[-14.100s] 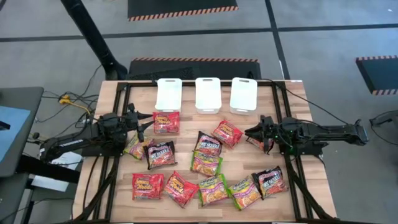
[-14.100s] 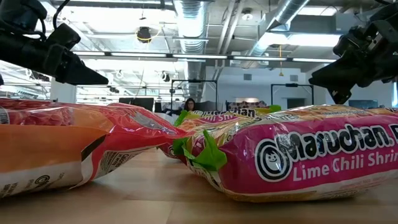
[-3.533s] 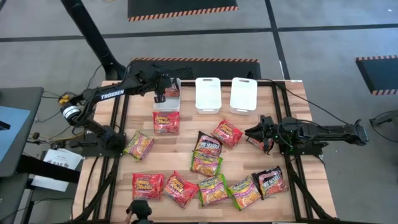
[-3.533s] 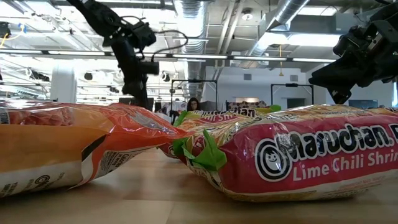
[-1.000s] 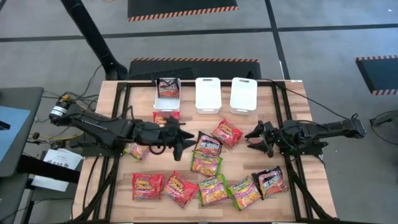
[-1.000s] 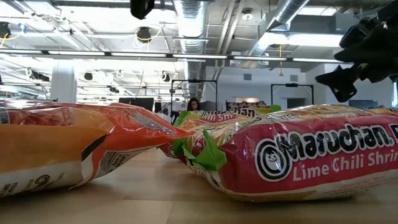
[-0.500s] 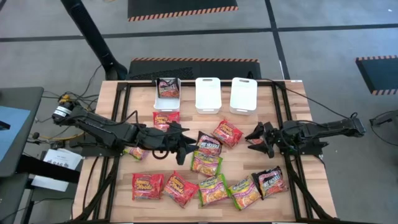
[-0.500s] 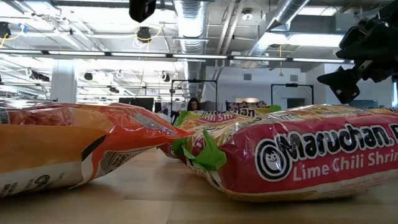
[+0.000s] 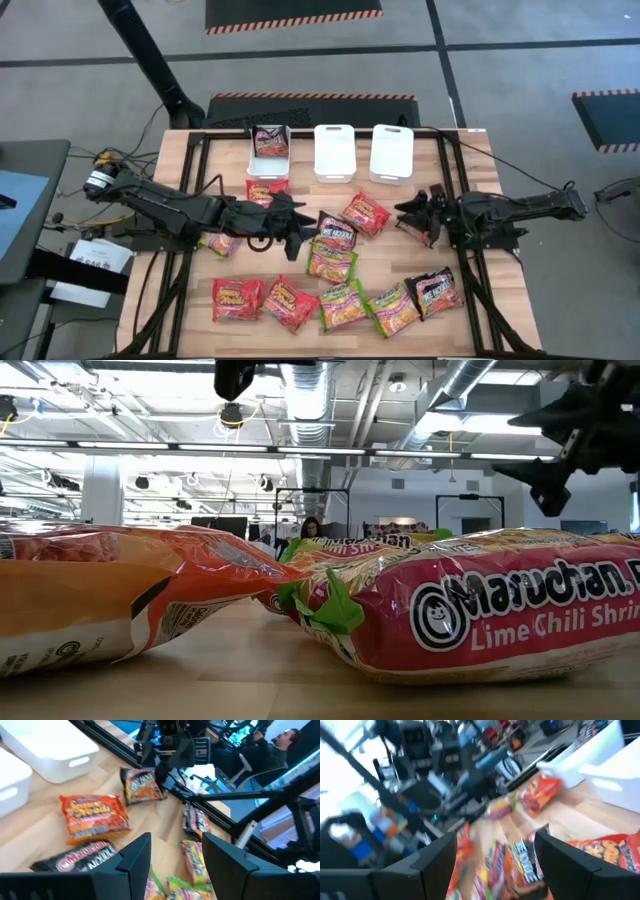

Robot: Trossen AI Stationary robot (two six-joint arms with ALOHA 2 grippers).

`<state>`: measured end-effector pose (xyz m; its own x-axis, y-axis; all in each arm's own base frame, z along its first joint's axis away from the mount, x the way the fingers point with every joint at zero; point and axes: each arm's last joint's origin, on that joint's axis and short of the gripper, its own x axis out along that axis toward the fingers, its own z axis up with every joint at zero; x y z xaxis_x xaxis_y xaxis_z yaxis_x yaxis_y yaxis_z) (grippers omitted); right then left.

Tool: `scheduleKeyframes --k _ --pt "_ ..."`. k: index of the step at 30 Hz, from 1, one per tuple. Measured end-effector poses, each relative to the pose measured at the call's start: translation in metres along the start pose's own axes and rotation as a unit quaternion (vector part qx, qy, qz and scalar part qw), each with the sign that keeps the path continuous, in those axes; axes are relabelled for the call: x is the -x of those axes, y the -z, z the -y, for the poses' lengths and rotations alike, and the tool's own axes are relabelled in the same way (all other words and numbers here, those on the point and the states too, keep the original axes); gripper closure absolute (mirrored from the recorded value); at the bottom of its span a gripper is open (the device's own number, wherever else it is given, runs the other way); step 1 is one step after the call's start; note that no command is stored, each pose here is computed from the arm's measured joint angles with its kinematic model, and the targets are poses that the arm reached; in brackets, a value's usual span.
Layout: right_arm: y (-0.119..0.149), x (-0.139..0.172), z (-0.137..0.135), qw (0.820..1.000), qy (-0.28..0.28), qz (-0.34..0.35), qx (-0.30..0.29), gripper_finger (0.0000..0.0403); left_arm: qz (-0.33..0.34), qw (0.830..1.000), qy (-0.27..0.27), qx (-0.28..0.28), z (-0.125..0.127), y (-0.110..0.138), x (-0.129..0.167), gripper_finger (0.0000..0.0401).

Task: Sort Maruchan noodles
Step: Put the green noodle pack into the right white bin

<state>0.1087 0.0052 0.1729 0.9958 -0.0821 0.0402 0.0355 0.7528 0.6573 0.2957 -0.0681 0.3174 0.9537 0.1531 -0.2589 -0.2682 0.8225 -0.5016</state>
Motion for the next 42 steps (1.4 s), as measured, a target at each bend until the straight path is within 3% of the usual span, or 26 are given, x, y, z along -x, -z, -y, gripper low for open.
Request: scheduleKeyframes --k 4,10,13,19,26,30,35,42 --pt "-0.007 0.000 -0.004 0.997 -0.013 0.045 -0.059 0.0110 -0.004 1.000 0.003 -0.022 -0.003 -0.002 -0.002 0.0239" --pt "-0.029 0.006 -0.020 0.979 -0.106 0.149 -0.094 0.0110 -0.001 0.998 -0.005 -0.062 -0.010 -0.007 -0.005 0.0239" --pt "-0.044 0.011 -0.031 0.971 -0.132 0.191 -0.063 0.0110 -0.002 0.998 -0.006 -0.064 -0.013 -0.009 -0.006 0.0239" --pt "-0.076 0.017 -0.057 0.967 -0.130 0.217 0.010 0.0110 -0.026 0.998 0.024 -0.060 -0.019 -0.013 -0.009 0.0239" --pt "-0.106 0.019 -0.083 0.980 -0.082 0.169 0.071 0.0110 -0.043 0.996 0.048 -0.056 -0.023 -0.016 -0.011 0.0239" --pt "-0.112 0.011 -0.094 0.989 -0.077 0.098 0.083 0.0110 -0.055 0.994 0.065 -0.062 -0.026 -0.018 -0.011 0.0239" --pt "-0.102 -0.007 -0.103 0.994 -0.089 -0.026 0.052 0.0110 -0.060 0.993 0.078 -0.063 -0.030 -0.024 -0.008 0.0239" --pt "-0.074 -0.028 -0.109 0.977 -0.105 -0.187 -0.008 0.0110 -0.062 0.993 0.075 -0.067 -0.031 -0.029 0.001 0.0239"
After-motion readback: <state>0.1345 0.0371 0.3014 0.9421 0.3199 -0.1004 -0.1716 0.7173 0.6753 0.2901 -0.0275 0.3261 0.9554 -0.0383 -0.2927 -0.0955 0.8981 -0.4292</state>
